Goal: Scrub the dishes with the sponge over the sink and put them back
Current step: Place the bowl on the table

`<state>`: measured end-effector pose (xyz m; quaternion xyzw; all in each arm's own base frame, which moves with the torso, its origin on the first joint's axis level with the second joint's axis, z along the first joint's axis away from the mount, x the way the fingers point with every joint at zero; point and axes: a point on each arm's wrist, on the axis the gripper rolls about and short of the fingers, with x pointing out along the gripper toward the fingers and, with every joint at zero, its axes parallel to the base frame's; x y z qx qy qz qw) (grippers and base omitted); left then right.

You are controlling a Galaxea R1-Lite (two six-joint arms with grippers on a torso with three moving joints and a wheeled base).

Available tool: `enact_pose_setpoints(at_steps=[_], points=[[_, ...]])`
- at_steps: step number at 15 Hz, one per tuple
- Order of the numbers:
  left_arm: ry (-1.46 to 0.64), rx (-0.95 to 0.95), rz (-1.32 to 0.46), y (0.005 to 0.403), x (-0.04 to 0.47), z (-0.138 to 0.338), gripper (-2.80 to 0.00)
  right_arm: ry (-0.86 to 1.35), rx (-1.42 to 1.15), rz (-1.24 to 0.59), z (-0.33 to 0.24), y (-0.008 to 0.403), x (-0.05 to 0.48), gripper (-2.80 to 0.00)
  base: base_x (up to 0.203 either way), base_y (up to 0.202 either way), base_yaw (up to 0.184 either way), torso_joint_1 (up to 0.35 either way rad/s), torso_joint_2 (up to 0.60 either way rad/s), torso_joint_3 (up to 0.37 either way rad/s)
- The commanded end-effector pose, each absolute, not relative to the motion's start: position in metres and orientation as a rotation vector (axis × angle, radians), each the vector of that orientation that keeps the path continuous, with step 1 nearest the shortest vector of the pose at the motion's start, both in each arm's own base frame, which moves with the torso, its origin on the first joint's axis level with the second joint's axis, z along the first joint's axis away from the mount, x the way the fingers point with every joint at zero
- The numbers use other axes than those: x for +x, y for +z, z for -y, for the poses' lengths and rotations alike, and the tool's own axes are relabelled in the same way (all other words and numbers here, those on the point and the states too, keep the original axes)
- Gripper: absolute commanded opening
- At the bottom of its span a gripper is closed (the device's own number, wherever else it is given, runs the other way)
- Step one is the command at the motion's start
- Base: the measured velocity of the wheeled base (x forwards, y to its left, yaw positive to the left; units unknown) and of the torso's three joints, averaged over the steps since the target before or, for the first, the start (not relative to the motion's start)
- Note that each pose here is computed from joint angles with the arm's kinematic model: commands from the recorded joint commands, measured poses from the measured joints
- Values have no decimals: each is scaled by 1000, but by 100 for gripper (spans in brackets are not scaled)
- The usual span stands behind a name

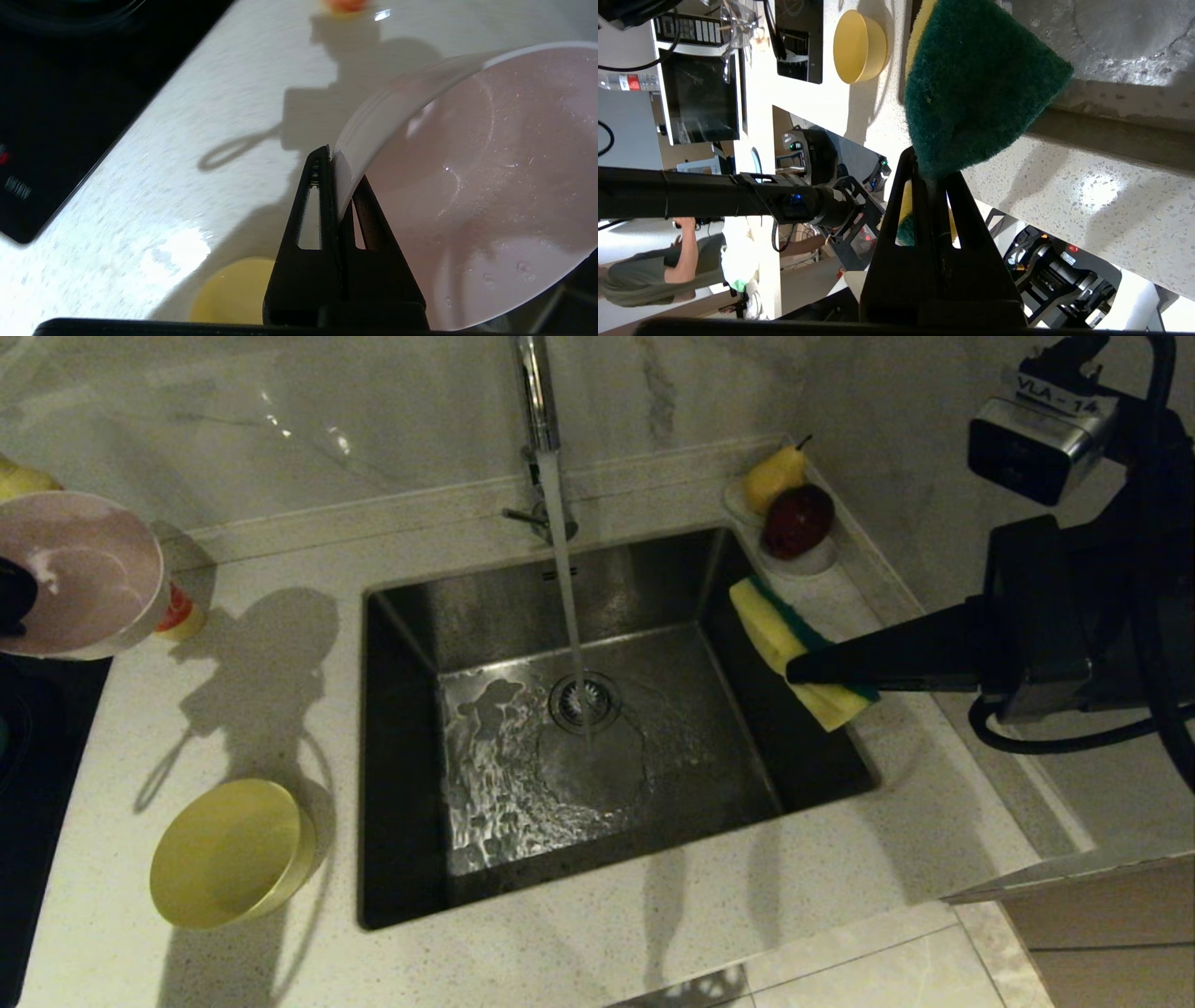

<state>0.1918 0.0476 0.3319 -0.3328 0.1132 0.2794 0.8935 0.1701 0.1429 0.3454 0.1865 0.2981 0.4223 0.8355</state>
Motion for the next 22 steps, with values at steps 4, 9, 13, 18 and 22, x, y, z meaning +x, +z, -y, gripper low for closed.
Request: enact_pose_setpoints(at_steps=[4, 9, 13, 18, 22], points=[[730, -819, -369, 287, 219, -102, -280, 891, 391, -653, -145, 339, 172, -280, 0, 0, 0, 0, 0, 0], [789, -910, -454, 242, 247, -149, -280, 886, 390, -663, -146, 336, 175, -280, 0, 0, 0, 0, 0, 0], [807, -955, -530, 212, 262, -169, -280, 886, 390, -665, -146, 335, 175, -280, 0, 0, 0, 0, 0, 0], [714, -1007, -534, 217, 259, -171, -280, 888, 392, -663, -144, 335, 172, -280, 0, 0, 0, 0, 0, 0], [717, -1013, -549, 212, 261, -173, -280, 890, 392, -662, -143, 336, 170, -280, 0, 0, 0, 0, 0, 0]])
